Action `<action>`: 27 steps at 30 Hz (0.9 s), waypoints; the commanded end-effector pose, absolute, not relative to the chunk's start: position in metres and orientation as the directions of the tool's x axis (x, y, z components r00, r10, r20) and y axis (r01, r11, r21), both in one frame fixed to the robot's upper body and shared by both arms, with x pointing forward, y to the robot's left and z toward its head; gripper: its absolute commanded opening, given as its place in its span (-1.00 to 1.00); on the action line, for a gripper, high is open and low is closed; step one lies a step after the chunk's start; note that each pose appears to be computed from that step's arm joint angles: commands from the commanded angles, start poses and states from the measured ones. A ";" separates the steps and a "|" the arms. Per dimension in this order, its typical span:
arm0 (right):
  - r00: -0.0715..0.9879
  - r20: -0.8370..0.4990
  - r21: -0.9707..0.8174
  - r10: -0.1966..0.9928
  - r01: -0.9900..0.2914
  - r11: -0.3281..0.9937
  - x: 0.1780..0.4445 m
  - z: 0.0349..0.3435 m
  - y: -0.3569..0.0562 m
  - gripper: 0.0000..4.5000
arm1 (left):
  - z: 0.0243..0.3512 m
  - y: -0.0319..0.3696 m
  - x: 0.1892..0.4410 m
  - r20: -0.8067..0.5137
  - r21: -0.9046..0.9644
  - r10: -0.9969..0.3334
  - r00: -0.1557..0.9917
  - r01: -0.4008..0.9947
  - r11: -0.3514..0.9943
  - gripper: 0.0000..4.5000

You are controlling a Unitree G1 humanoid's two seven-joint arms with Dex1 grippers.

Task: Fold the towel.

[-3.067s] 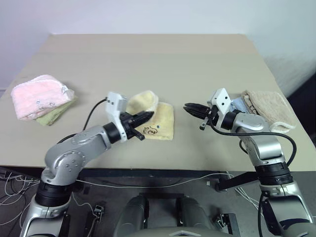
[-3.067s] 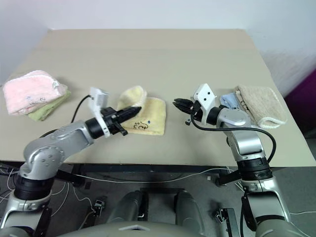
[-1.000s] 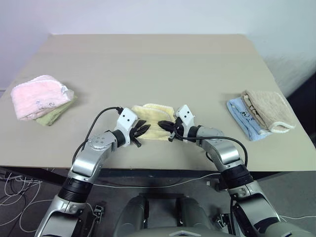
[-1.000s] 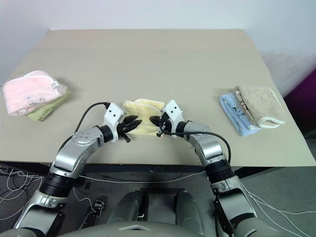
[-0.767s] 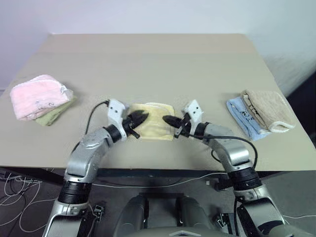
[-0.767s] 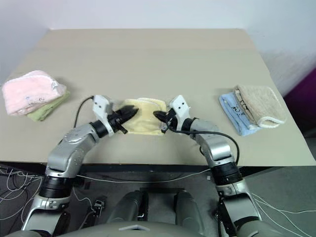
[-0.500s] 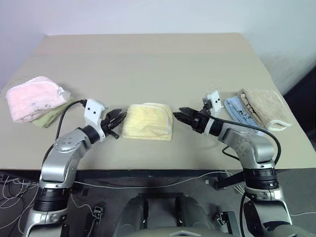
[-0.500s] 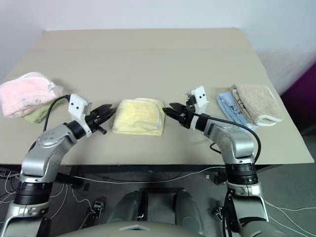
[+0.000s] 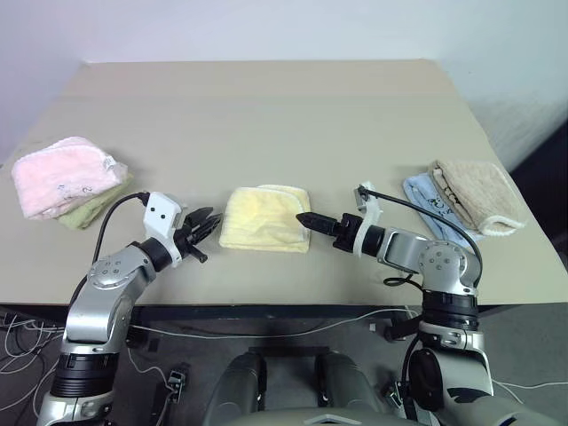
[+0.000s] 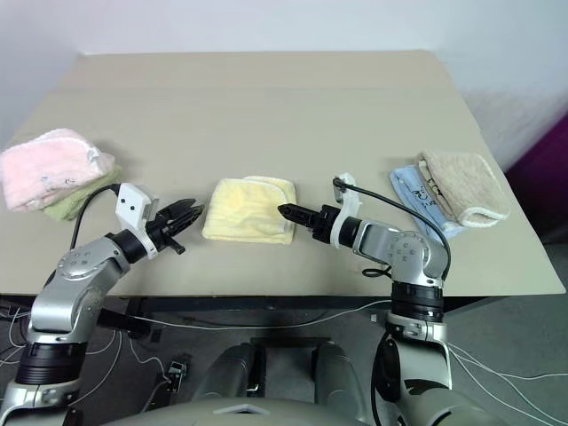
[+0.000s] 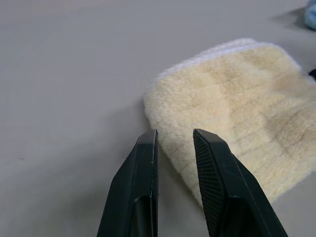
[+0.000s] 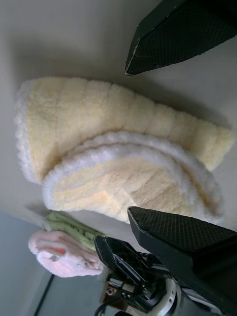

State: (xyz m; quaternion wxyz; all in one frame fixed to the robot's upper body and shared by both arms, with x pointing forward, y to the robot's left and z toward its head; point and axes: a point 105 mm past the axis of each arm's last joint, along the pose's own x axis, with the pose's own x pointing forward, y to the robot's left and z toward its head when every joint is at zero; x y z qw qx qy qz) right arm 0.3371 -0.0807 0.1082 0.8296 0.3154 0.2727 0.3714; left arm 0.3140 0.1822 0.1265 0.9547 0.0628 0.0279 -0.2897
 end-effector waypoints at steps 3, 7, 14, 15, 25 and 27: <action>0.519 -0.228 0.753 0.824 -0.442 0.487 0.339 0.107 -0.058 0.98 | 0.142 0.174 0.311 -0.031 0.135 -0.583 0.812 0.582 0.802 -0.49; 0.502 -0.227 0.758 0.835 -0.446 0.475 0.343 0.107 -0.046 0.98 | 0.142 0.169 0.310 -0.024 0.133 -0.595 0.803 0.592 0.795 -0.49; 0.499 -0.210 0.764 0.841 -0.453 0.460 0.346 0.109 -0.041 0.38 | 0.142 0.169 0.308 -0.019 0.131 -0.593 0.805 0.590 0.797 -0.49; 0.500 -0.209 0.765 0.840 -0.452 0.459 0.347 0.109 -0.042 0.26 | 0.142 0.169 0.308 -0.016 0.131 -0.590 0.807 0.587 0.799 -0.49; 0.524 -0.143 0.768 0.840 -0.477 0.428 0.347 0.123 -0.049 -0.98 | 0.141 0.164 0.309 -0.013 0.124 -0.597 0.802 0.594 0.795 -0.49; 0.539 -0.094 0.764 0.837 -0.500 0.407 0.347 0.136 -0.054 -0.98 | 0.141 0.162 0.309 -0.013 0.123 -0.601 0.799 0.598 0.792 -0.49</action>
